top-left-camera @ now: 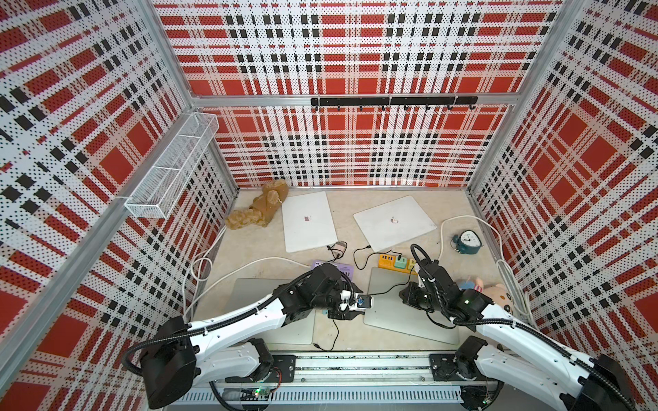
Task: Unplug the laptop charger
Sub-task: Remove the charging cable from the laptop.
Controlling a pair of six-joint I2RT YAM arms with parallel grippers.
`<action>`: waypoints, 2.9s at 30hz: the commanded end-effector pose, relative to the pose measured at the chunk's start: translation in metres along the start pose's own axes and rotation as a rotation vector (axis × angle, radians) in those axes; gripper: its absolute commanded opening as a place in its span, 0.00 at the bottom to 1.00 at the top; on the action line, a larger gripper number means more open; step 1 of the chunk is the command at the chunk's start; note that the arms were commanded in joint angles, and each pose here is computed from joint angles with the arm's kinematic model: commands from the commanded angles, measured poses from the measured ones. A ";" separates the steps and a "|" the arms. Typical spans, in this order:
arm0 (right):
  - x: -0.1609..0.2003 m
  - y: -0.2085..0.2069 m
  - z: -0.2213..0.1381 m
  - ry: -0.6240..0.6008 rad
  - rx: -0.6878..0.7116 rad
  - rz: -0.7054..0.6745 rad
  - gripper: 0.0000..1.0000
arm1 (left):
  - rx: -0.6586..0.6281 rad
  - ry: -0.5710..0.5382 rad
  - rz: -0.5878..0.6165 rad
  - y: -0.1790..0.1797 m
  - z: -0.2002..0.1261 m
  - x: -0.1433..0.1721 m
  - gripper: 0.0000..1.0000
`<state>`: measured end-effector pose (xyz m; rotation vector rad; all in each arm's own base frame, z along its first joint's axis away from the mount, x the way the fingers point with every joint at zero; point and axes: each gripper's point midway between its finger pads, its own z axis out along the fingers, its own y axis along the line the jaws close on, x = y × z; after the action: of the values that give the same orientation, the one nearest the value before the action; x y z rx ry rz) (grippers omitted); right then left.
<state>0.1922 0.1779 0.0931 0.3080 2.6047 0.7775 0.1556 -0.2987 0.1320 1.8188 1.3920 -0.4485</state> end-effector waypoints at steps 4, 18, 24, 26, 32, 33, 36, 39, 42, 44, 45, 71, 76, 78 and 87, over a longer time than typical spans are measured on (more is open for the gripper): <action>0.013 -0.002 0.012 0.021 -0.015 0.023 0.07 | 0.023 0.096 0.062 -0.012 0.010 0.024 0.55; 0.026 -0.015 0.017 0.042 -0.021 0.034 0.08 | 0.081 0.153 0.042 -0.019 0.035 0.041 0.47; 0.032 -0.018 0.023 0.060 -0.022 0.041 0.08 | 0.104 0.175 0.072 -0.026 0.042 0.043 0.42; 0.033 -0.019 0.024 0.063 -0.021 0.044 0.08 | 0.108 0.174 0.073 -0.028 0.043 0.043 0.41; 0.032 -0.017 0.027 0.073 -0.021 0.039 0.08 | 0.115 0.183 0.077 -0.028 0.047 0.043 0.37; 0.032 -0.016 0.027 0.075 -0.021 0.039 0.08 | 0.114 0.180 0.084 -0.028 0.047 0.041 0.36; 0.032 -0.016 0.028 0.074 -0.019 0.037 0.08 | 0.089 0.152 0.110 -0.025 0.045 0.031 0.36; 0.031 -0.016 0.028 0.071 -0.018 0.038 0.08 | 0.062 0.140 0.130 -0.023 0.042 0.027 0.40; 0.031 -0.016 0.029 0.071 -0.018 0.038 0.08 | 0.061 0.137 0.141 -0.026 0.040 0.026 0.40; 0.031 -0.015 0.030 0.073 -0.018 0.038 0.08 | 0.067 0.127 0.144 -0.028 0.041 0.024 0.41; 0.031 -0.015 0.030 0.074 -0.016 0.038 0.08 | 0.075 0.129 0.141 -0.030 0.041 0.025 0.41; 0.034 -0.011 0.038 0.097 -0.039 0.042 0.08 | 0.125 0.280 0.077 -0.026 0.075 0.061 0.28; 0.037 -0.013 0.042 0.111 -0.033 0.042 0.08 | 0.136 0.284 0.072 -0.026 0.079 0.063 0.28; 0.037 -0.014 0.042 0.110 -0.032 0.043 0.08 | 0.144 0.284 0.069 -0.027 0.080 0.064 0.27; 0.048 -0.031 0.041 0.124 -0.005 0.078 0.08 | 0.203 0.293 0.055 -0.035 0.083 0.066 0.23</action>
<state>0.1723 0.1923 0.0361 0.3401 2.7055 0.8545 0.1621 -0.3122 0.0199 2.1311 1.5383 -0.2711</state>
